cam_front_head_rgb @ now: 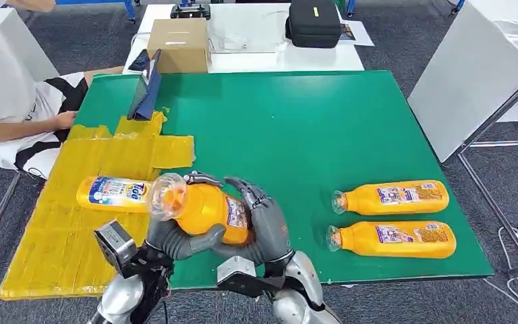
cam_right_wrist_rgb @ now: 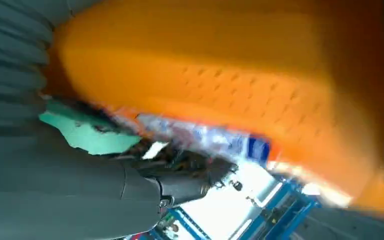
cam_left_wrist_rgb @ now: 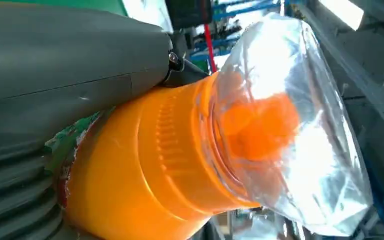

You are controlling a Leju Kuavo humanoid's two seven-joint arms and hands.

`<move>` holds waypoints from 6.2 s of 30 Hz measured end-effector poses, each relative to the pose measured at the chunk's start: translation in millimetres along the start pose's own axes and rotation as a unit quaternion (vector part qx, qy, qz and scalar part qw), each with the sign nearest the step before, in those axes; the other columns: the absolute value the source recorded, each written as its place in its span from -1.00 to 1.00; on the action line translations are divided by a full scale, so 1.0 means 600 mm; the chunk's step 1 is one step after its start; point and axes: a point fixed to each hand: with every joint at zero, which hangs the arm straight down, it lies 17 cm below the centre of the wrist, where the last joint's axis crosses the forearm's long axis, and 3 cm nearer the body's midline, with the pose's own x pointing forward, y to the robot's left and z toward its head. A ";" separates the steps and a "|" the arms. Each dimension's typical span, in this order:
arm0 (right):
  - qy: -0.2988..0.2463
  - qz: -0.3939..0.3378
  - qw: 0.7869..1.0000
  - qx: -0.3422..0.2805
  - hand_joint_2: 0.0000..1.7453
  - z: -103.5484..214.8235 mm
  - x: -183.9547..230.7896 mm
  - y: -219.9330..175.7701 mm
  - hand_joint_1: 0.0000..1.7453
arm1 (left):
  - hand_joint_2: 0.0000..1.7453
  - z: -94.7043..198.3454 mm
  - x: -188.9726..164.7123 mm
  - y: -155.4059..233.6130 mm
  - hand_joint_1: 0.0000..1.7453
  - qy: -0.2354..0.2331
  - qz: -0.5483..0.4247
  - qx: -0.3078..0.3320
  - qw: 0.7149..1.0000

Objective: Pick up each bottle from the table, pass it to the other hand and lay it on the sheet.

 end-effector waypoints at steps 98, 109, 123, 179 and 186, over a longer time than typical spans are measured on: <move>0.080 0.395 0.910 0.099 1.00 0.030 -0.191 -0.270 -1.00 | 1.00 0.010 -0.030 0.292 -1.00 0.026 -0.382 0.141 0.913; 0.186 0.466 0.858 0.111 1.00 0.123 -0.295 -0.410 -1.00 | 1.00 0.066 -0.004 0.173 -1.00 0.031 -0.235 0.067 0.969; 0.270 0.505 0.803 0.165 1.00 0.211 -0.412 -0.563 -1.00 | 1.00 0.090 -0.027 0.093 -1.00 0.056 -0.131 0.007 0.990; 0.373 0.531 0.730 0.215 1.00 0.270 -0.603 -0.543 0.96 | 1.00 0.087 -0.070 0.076 -1.00 0.083 -0.071 -0.004 0.994; 0.369 0.538 0.727 0.213 1.00 0.265 -0.602 -0.541 1.00 | 1.00 0.089 -0.073 0.076 -1.00 0.086 -0.071 -0.004 0.994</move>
